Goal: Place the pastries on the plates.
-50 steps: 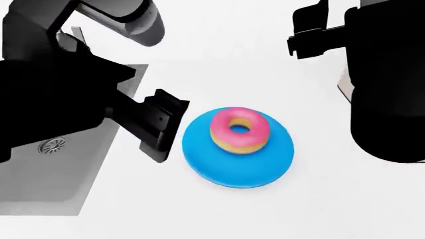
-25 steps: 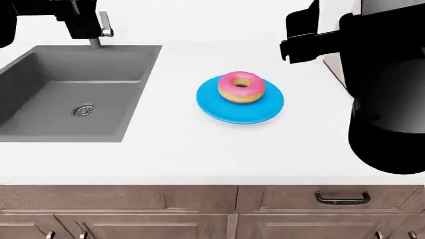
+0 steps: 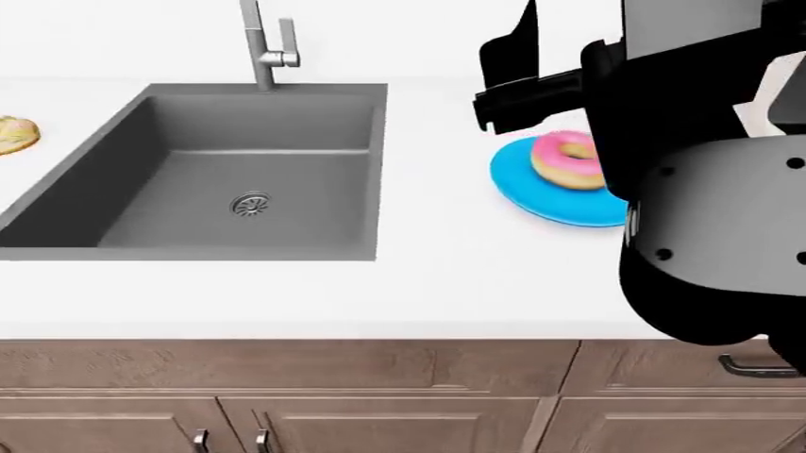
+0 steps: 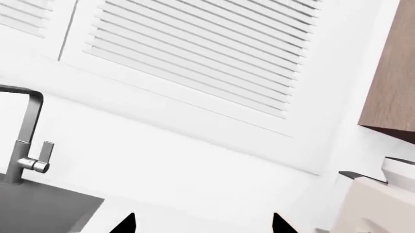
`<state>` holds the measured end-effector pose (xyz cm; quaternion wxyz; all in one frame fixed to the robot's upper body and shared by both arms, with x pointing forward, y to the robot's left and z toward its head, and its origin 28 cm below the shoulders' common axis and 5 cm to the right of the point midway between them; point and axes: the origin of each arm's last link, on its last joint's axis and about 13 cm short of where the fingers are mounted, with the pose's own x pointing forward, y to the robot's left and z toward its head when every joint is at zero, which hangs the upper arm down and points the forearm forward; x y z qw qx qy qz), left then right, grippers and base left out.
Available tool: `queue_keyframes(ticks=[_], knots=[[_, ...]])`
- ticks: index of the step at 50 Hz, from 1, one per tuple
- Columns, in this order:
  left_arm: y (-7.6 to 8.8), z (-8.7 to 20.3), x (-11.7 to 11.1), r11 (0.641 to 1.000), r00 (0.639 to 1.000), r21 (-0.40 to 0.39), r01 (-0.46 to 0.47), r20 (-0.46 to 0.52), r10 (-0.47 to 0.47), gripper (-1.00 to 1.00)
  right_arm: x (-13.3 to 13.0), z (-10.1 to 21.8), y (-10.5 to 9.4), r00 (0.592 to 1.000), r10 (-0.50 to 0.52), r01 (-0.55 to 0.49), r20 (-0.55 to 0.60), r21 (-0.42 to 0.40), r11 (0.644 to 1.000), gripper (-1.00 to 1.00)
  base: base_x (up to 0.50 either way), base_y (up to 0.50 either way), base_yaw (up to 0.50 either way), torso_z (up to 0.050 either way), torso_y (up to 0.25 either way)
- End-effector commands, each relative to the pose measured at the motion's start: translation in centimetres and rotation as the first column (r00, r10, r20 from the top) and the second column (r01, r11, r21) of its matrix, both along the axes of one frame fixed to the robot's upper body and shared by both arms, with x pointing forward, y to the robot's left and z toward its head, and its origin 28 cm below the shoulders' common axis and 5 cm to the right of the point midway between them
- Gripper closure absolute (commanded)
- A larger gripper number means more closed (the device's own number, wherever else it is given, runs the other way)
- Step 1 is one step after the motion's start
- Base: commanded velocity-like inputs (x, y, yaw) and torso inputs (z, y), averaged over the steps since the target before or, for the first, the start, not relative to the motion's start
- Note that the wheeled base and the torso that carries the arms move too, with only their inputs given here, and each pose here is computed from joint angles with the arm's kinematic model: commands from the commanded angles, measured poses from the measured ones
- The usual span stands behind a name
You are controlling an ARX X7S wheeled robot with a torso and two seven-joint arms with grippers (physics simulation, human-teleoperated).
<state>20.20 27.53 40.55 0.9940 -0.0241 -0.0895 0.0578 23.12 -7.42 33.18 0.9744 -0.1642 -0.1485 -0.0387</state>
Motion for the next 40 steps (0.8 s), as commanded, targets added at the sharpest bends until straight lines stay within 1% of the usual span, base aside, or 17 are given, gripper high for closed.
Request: queue_keyframes(ticks=[1,25,40], knots=[[0.26,-0.05,0.31,1.000,1.000,0.017,-0.013,0.021,0.012,-1.00,0.17,-0.12,0.30,1.000,0.022,-0.022,0.008,-0.003,1.000,-1.00,0.00,0.50,0.00,0.000,0.000],[0.64,-0.27,-0.26,0.999,1.000,0.040,-0.018,0.003,0.018,-1.00,0.58,-0.33,0.70,0.999,0.037,-0.037,0.008,-0.005,0.999,-1.00,0.00,0.50,0.00,0.000,0.000],[0.52,-0.37,-0.01,0.999,1.000,0.039,-0.015,0.006,0.015,-1.00,0.58,-0.46,0.86,0.999,0.048,-0.048,0.007,-0.004,0.999,-1.00,0.00,0.50,0.00,0.000,0.000]])
